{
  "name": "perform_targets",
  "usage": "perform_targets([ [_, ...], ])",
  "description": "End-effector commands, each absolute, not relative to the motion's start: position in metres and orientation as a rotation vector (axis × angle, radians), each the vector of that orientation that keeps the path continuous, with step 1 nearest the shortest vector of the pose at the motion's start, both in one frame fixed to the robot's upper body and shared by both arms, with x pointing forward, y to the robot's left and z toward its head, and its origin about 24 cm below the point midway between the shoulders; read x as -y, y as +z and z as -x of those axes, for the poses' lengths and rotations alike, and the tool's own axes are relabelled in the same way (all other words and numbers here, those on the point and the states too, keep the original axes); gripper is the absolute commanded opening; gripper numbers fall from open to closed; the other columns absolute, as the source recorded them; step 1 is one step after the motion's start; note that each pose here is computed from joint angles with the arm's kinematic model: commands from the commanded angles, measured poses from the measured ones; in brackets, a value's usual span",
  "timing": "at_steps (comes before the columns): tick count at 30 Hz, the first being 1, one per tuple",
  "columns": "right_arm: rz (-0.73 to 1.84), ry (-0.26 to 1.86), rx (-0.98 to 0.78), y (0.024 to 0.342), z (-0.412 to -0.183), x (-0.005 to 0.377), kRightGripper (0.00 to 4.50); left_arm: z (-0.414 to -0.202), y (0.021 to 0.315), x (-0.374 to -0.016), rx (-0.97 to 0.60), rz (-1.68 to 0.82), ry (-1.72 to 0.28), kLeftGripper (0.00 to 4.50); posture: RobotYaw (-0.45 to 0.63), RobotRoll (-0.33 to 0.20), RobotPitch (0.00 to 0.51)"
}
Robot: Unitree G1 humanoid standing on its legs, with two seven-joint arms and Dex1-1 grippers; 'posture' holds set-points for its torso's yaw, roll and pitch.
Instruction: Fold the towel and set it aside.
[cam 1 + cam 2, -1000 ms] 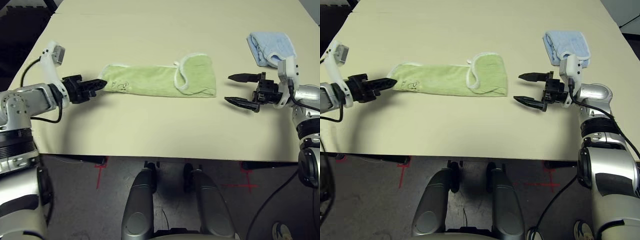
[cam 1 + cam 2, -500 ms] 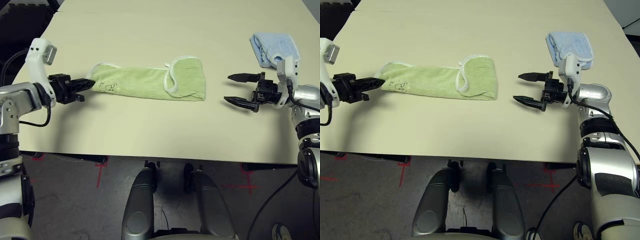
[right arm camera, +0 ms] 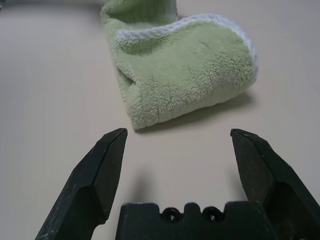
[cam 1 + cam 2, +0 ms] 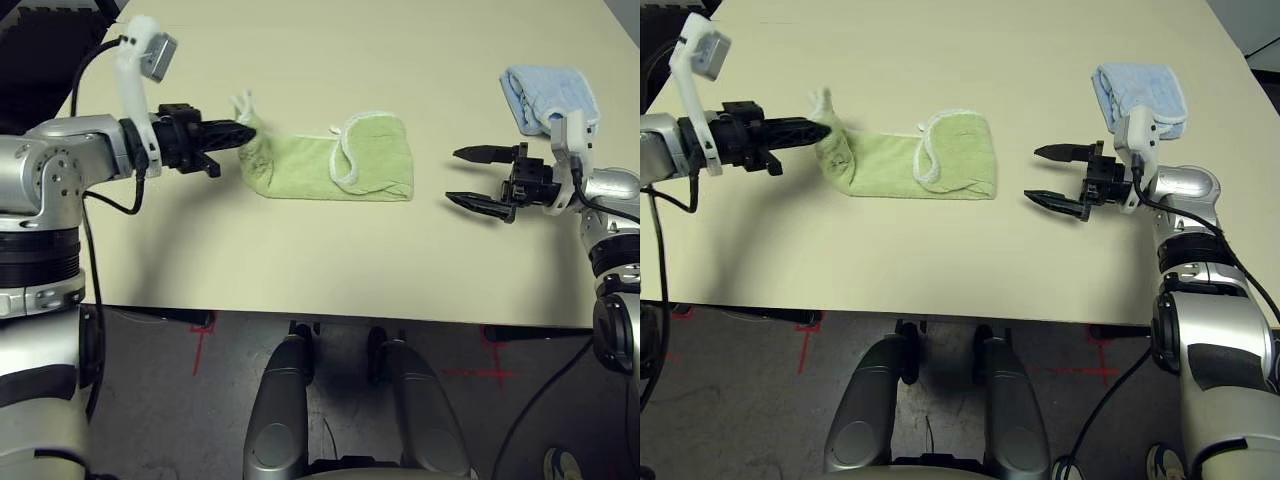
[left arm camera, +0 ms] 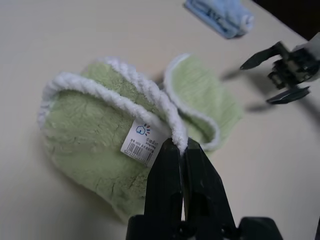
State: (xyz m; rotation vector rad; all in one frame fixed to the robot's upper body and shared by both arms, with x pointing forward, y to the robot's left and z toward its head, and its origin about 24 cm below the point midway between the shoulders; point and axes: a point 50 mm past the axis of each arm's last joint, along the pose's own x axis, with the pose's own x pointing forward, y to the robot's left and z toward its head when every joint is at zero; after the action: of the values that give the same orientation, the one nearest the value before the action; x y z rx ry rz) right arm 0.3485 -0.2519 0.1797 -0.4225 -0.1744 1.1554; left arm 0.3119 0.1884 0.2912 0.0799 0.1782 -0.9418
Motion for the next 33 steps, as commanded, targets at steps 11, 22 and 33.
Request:
perform_targets([
  [11,0.426,1.158,0.183,0.181,-0.35,0.249,4.5,-0.332,0.273,-0.122,-0.162,-0.076,-1.04,0.03,0.09,0.0,0.238],
  [22,0.422,1.148,0.186,0.181,-0.35,0.251,4.5,-0.33,0.283,-0.091,-0.121,-0.055,-1.144,0.03,0.08,0.0,0.231],
  [33,0.42,1.143,0.192,0.181,-0.351,0.25,4.5,-0.329,0.28,-0.066,-0.171,-0.097,-1.239,0.03,0.08,0.0,0.228],
])
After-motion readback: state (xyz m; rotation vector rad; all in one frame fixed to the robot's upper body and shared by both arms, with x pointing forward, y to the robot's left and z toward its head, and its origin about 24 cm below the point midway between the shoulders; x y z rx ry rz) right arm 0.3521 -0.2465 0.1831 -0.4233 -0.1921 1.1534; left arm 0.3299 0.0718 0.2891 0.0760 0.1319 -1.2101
